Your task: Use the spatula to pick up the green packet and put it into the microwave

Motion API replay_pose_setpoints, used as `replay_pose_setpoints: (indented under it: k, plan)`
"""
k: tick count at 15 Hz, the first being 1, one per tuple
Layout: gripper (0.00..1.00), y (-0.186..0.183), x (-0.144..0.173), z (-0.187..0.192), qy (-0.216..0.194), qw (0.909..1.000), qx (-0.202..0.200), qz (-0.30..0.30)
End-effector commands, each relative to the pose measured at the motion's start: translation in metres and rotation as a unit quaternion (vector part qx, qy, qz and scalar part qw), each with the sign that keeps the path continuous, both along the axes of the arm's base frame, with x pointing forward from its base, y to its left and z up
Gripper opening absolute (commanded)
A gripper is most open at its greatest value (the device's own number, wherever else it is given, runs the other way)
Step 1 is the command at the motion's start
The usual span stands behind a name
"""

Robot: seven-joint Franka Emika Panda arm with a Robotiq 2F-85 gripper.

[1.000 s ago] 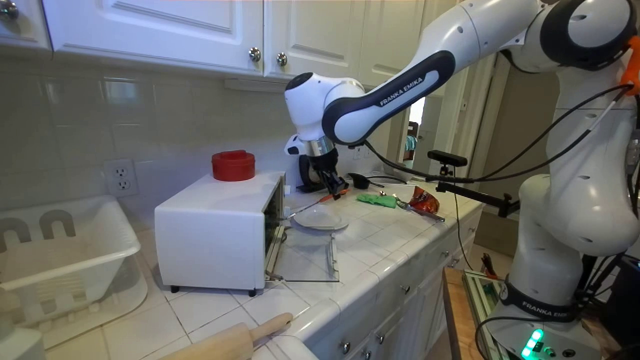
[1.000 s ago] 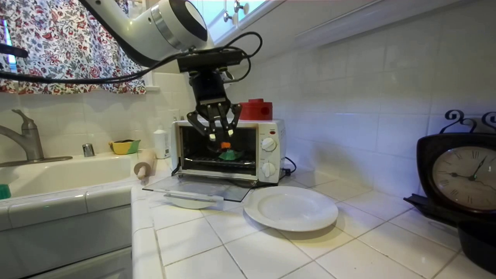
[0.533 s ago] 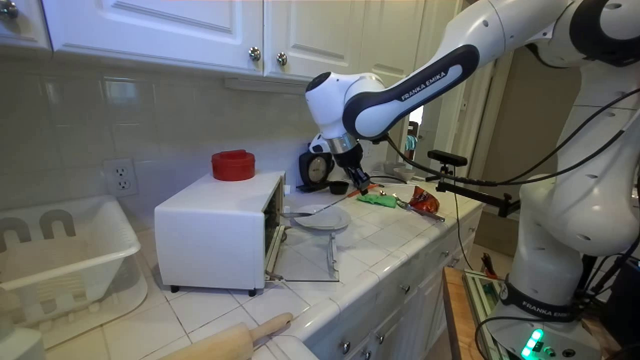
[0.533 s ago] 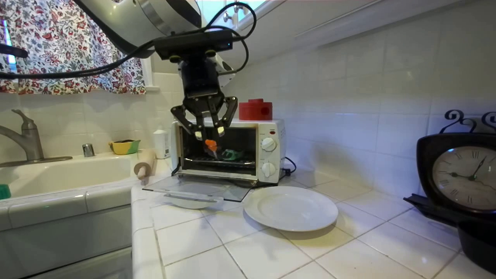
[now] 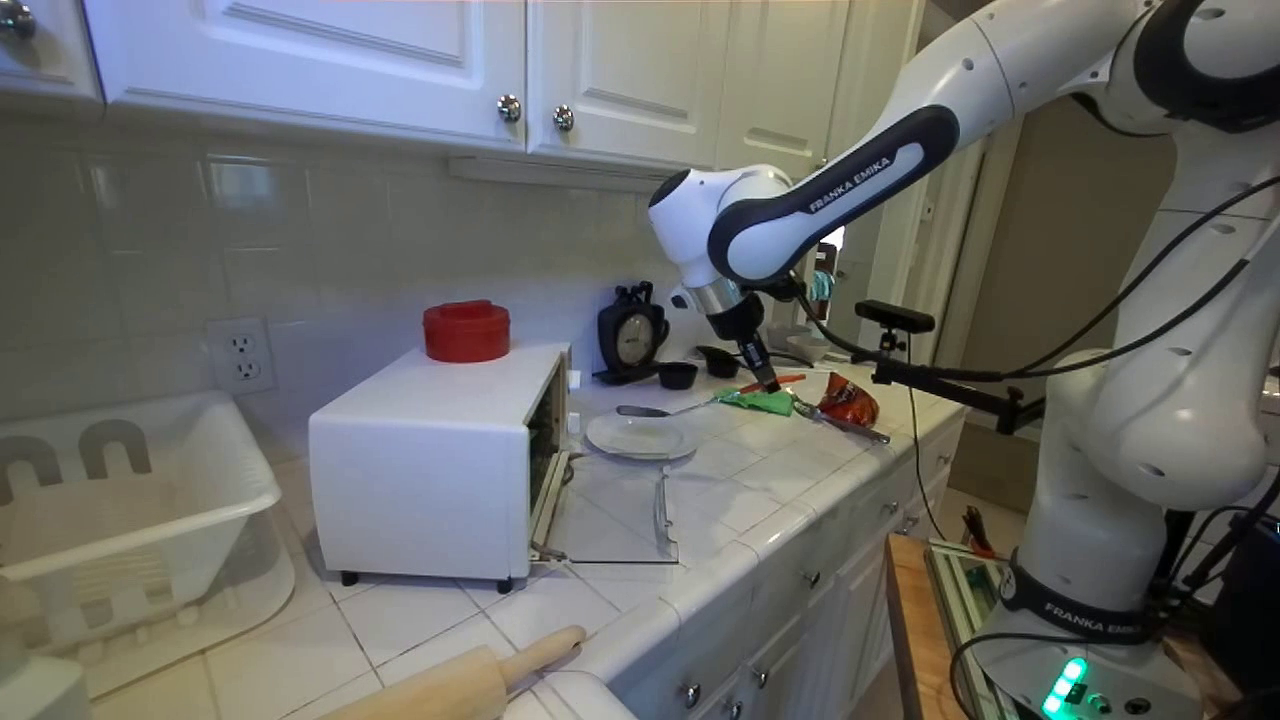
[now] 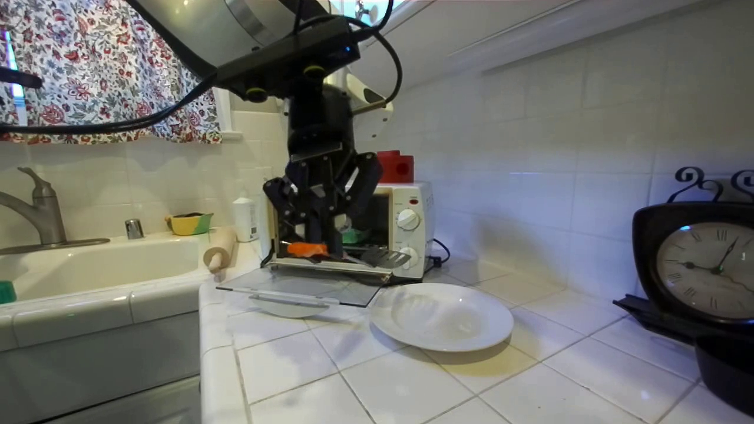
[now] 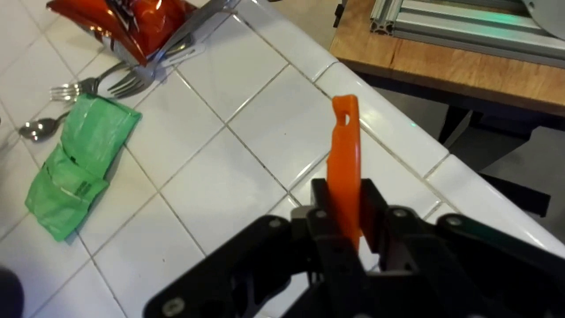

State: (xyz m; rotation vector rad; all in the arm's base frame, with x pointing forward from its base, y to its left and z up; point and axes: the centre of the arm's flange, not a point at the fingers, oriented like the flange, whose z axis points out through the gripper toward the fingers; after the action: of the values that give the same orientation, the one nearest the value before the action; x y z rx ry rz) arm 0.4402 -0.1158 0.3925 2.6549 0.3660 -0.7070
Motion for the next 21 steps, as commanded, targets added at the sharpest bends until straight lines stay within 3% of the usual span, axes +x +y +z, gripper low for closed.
replay_pose_setpoints:
  k: [1,6,13,15,18,20,21]
  plan:
    - [0.05,-0.028,-0.007,-0.013,-0.032,0.9947,-0.037,-0.09]
    - [0.05,-0.075,0.002,-0.045,-0.088,0.9702,-0.058,-0.218]
    - [0.05,-0.118,0.022,-0.105,-0.174,0.9162,-0.095,-0.348]
    - [0.05,-0.124,0.028,-0.119,-0.184,0.9093,-0.098,-0.36]
    - [0.05,-0.128,0.037,-0.134,-0.197,0.9065,-0.102,-0.359]
    - [0.46,-0.13,0.041,-0.139,-0.2,0.9069,-0.103,-0.357]
    - [0.52,-0.13,0.044,-0.14,-0.202,0.9072,-0.105,-0.354]
